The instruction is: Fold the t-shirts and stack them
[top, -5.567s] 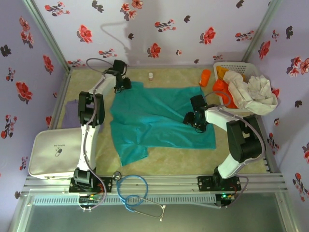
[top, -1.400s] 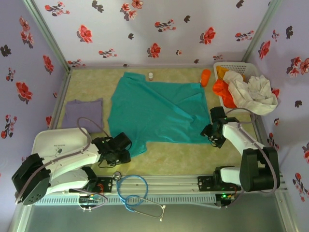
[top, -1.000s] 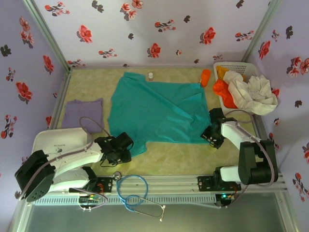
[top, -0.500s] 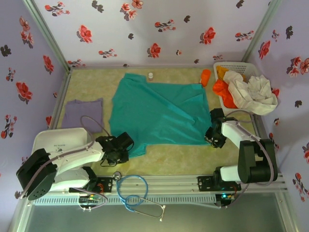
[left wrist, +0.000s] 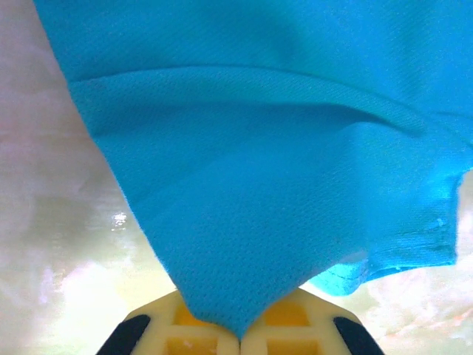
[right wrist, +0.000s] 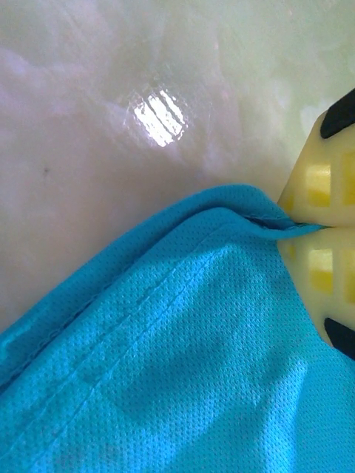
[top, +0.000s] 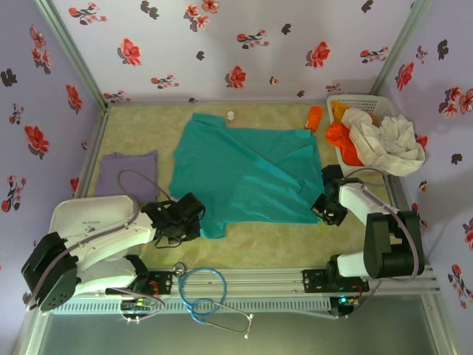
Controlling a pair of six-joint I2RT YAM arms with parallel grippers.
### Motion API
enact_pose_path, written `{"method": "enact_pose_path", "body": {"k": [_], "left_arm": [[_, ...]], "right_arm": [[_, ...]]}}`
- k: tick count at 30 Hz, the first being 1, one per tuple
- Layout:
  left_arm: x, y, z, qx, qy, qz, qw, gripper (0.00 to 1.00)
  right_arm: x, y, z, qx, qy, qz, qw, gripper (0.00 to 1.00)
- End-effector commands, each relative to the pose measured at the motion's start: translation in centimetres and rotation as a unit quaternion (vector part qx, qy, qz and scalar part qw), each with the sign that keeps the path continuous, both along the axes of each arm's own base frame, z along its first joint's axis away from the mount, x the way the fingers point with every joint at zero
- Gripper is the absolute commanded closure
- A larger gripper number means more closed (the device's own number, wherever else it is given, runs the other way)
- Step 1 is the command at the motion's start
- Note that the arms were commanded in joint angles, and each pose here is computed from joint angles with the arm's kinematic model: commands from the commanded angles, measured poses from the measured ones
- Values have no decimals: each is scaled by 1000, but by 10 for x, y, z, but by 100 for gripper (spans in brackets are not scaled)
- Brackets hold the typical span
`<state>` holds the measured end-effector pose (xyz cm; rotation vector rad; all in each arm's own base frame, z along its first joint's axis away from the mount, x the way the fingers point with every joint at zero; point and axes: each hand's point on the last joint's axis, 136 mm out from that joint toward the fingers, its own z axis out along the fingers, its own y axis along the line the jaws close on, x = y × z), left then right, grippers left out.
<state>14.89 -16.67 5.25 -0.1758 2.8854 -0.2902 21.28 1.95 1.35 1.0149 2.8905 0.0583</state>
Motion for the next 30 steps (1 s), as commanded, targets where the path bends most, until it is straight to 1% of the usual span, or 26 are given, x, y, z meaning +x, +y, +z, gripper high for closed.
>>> {"method": "enact_pose_path", "body": {"k": [1, 6, 8, 10, 13, 16, 19, 23, 26, 30], "left_arm": [[8, 4, 9, 5, -18, 5, 1000, 100], [16, 8, 18, 17, -34, 0, 999, 100], [25, 16, 26, 28, -38, -7, 999, 100], [38, 24, 40, 27, -54, -6, 998, 100], [66, 27, 75, 0, -104, 0, 995, 100], [96, 28, 114, -10, -154, -2, 988, 100], [128, 32, 151, 5, -194, -18, 981, 100], [175, 47, 201, 26, -240, -16, 970, 100], [202, 50, 236, 26, -285, -19, 958, 100], [226, 46, 274, 22, -318, -28, 947, 100]], "right_arm": [[39, 34, 11, 86, -86, 31, 992, 100], [54, 41, 30, 104, -137, 42, 984, 100], [61, 40, 42, 101, -160, 45, 981, 100], [68, 40, 54, 99, -181, 50, 977, 100], [81, 40, 78, 94, -216, 59, 970, 100], [98, 41, 106, 92, -254, 68, 960, 100], [119, 44, 133, 96, -289, 69, 950, 100], [148, 50, 172, 107, -329, 70, 935, 100], [164, 51, 200, 107, -360, 72, 924, 100], [179, 53, 234, 106, -398, 80, 908, 100]]}}
